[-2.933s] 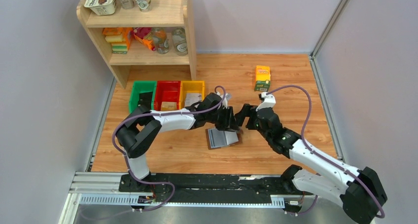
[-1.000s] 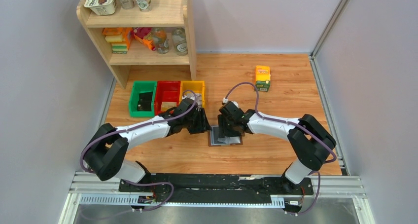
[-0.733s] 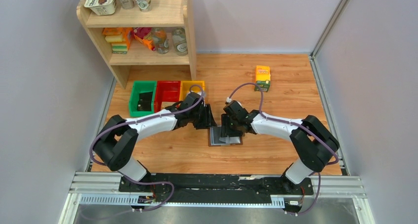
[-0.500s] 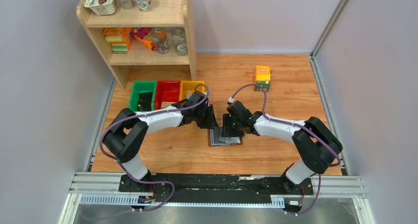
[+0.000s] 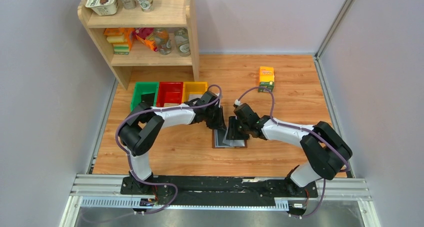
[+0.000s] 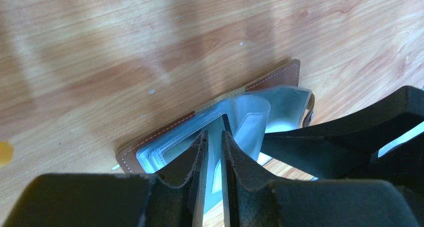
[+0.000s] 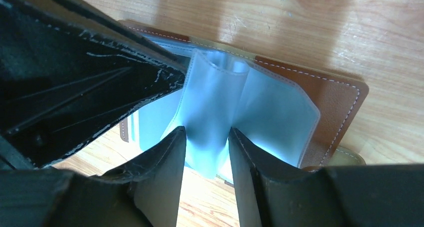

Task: Take the credit cards out of the card holder
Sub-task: Remove the credit card from the card holder.

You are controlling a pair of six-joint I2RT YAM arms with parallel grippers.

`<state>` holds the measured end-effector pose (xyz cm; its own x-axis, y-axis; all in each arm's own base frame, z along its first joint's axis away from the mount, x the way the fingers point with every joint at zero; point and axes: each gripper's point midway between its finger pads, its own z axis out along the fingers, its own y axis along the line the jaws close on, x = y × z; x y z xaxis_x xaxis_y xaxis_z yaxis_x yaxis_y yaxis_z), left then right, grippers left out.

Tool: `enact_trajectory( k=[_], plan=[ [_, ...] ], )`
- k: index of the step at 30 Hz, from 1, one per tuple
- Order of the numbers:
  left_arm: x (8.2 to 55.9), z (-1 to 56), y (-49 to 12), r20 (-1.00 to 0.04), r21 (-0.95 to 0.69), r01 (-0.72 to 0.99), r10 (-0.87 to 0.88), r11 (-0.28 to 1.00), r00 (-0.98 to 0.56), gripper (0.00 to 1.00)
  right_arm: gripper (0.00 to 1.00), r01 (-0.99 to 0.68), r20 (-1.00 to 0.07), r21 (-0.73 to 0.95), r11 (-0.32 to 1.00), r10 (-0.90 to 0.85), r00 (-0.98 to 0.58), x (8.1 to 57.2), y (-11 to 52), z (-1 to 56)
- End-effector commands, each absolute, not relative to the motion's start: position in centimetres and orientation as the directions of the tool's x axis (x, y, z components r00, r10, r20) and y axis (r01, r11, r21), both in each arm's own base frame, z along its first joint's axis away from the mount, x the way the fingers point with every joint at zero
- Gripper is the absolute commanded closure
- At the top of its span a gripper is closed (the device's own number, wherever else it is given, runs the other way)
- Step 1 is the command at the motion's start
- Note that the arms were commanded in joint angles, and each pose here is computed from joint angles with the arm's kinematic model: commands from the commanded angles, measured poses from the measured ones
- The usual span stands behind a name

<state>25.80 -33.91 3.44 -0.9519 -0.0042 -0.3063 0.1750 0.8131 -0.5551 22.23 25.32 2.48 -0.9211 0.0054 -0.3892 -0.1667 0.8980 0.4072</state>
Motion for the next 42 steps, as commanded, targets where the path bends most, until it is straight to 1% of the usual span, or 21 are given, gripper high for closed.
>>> enact_trajectory(
  k=[1, 5, 7, 14, 18, 20, 23, 27, 29, 30, 34, 38, 42],
  plan=[
    [26.3, 3.5, -34.8, -0.34, -0.536, 0.245, 0.059, 0.808, -0.939, 0.76, 0.57, -0.174, -0.378, 0.38, 0.908, -0.02, -0.926, 21.3, 24.1, 2.0],
    [26.2, 3.6, -35.4, -0.346, -0.546, 0.271, 0.08, 0.793, -0.935, 0.76, 0.56, -0.196, -0.41, 0.401, 0.895, -0.016, -0.912, 21.5, 24.3, 2.7],
    [25.9, 3.8, -35.8, -0.35, -0.557, 0.29, 0.097, 0.778, -0.932, 0.76, 0.55, -0.213, -0.442, 0.419, 0.883, -0.006, -0.897, 21.7, 24.6, 3.5],
    [25.2, 5.3, -37.5, -0.372, -0.616, 0.341, 0.119, 0.71, -0.92, 0.76, 0.39, -0.276, -0.604, 0.454, 0.847, 0.065, -0.794, 22.9, 24.1, 8.1],
    [24.7, 6.2, -38.6, -0.38, -0.642, 0.363, 0.131, 0.675, -0.916, 0.76, 0.26, -0.261, -0.675, 0.445, 0.857, 0.129, -0.726, 23.5, 22.7, 10.0],
    [24.5, 7.0, -39.1, -0.39, -0.647, 0.375, 0.134, 0.664, -0.911, 0.76, 0.23, -0.255, -0.707, 0.44, 0.861, 0.156, -0.69, 23.6, 21.9, 11.2],
    [24.1, 7.6, -39.8, -0.396, -0.651, 0.383, 0.137, 0.656, -0.908, 0.76, 0.21, -0.245, -0.749, 0.433, 0.868, 0.194, -0.634, 23.7, 20.6, 13.1],
    [23.8, 6.9, -41.3, -0.377, -0.65, 0.388, 0.165, 0.653, -0.911, 0.76, 0.23, -0.26, -0.772, 0.443, 0.858, 0.217, -0.598, 23.3, 20.0, 14.8],
    [23.6, 6.0, -41.9, -0.358, -0.645, 0.382, 0.18, 0.662, -0.916, 0.76, 0.28, -0.275, -0.768, 0.449, 0.85, 0.209, -0.606, 22.9, 20.1, 14.8],
    [23.5, 5.8, -42.1, -0.355, -0.645, 0.381, 0.182, 0.662, -0.917, 0.76, 0.33, -0.287, -0.762, 0.456, 0.843, 0.203, -0.615, 22.7, 20.4, 14.7],
    [23.6, 4.2, -42.4, -0.328, -0.631, 0.361, 0.186, 0.686, -0.926, 0.76, 0.46, -0.31, -0.723, 0.498, 0.81, 0.19, -0.664, 22.0, 21.7, 13.5],
    [24.7, 3.8, -41.7, -0.345, -0.596, 0.351, 0.164, 0.723, -0.924, 0.76, 0.51, -0.319, -0.674, 0.543, 0.777, 0.176, -0.717, 21.5, 22.9, 12.1],
    [26.3, 4.9, -41.4, -0.359, -0.614, 0.334, 0.123, 0.715, -0.925, 0.76, 0.54, -0.277, -0.603, 0.581, 0.765, 0.176, -0.778, 21.5, 23.2, 10.1]
  ],
)
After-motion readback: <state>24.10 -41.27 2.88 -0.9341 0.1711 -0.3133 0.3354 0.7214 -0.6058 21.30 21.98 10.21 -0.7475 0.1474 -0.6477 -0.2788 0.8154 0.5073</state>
